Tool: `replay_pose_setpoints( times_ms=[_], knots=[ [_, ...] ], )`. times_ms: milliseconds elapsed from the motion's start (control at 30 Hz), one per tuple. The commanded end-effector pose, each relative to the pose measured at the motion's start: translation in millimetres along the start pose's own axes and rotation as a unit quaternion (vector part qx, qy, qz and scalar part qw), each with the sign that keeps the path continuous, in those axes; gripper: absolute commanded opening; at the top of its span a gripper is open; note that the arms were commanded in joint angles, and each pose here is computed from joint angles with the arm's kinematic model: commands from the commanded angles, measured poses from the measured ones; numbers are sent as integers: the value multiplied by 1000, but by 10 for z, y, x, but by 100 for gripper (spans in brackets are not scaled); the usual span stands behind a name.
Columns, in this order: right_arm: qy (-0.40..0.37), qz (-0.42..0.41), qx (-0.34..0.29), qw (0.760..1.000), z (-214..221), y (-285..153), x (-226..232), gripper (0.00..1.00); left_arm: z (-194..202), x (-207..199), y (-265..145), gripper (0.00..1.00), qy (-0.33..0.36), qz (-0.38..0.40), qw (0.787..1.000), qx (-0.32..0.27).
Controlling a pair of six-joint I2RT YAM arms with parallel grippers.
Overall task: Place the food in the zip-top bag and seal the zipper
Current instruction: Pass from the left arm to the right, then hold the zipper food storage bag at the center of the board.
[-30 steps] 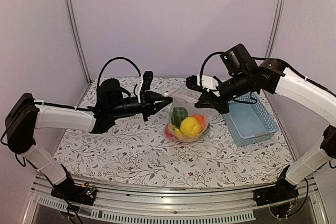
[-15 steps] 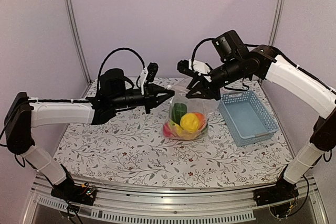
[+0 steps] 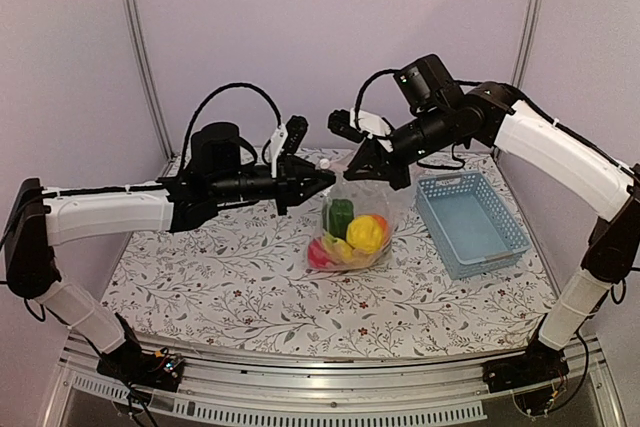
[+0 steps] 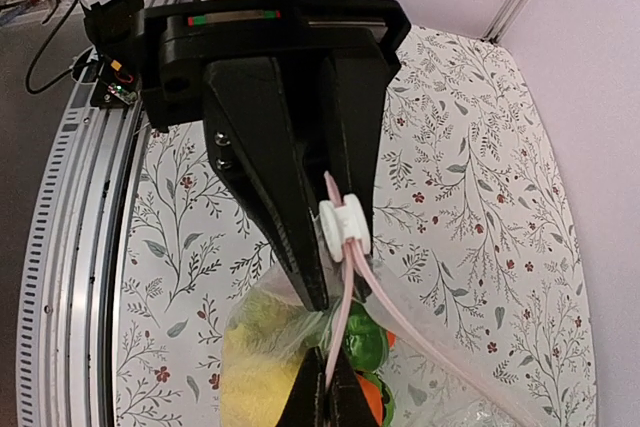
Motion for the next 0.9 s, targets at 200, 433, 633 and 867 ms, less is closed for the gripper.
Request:
replay_pose_setpoints(
  times_ms=[200,433,633,867],
  knots=[
    [-9,-12,-34,999,-156,-61,49,0,-228,-142,-77,16,19,9,999,-41],
    [-7,6,-15,1000,-62,-37,17,0,-263,-130,-111,5,23,0,998,-54],
    [-6,74,28,997,62,-45,-206,3,-312,-94,-166,0,30,-23,997,-64],
    [-4,114,70,991,209,-27,-361,6,-296,-3,-184,0,36,-59,997,-43]
  ],
)
Point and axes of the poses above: each gripper's point midway between its finger pads, its own y axis out along the fingers, its own x axis along the line the jaws close on, z = x × y, the point moved 2 cm from there along -y, back along the fingers, and after that the axes turned 13 degrees about -y, right-handed, at the moved point
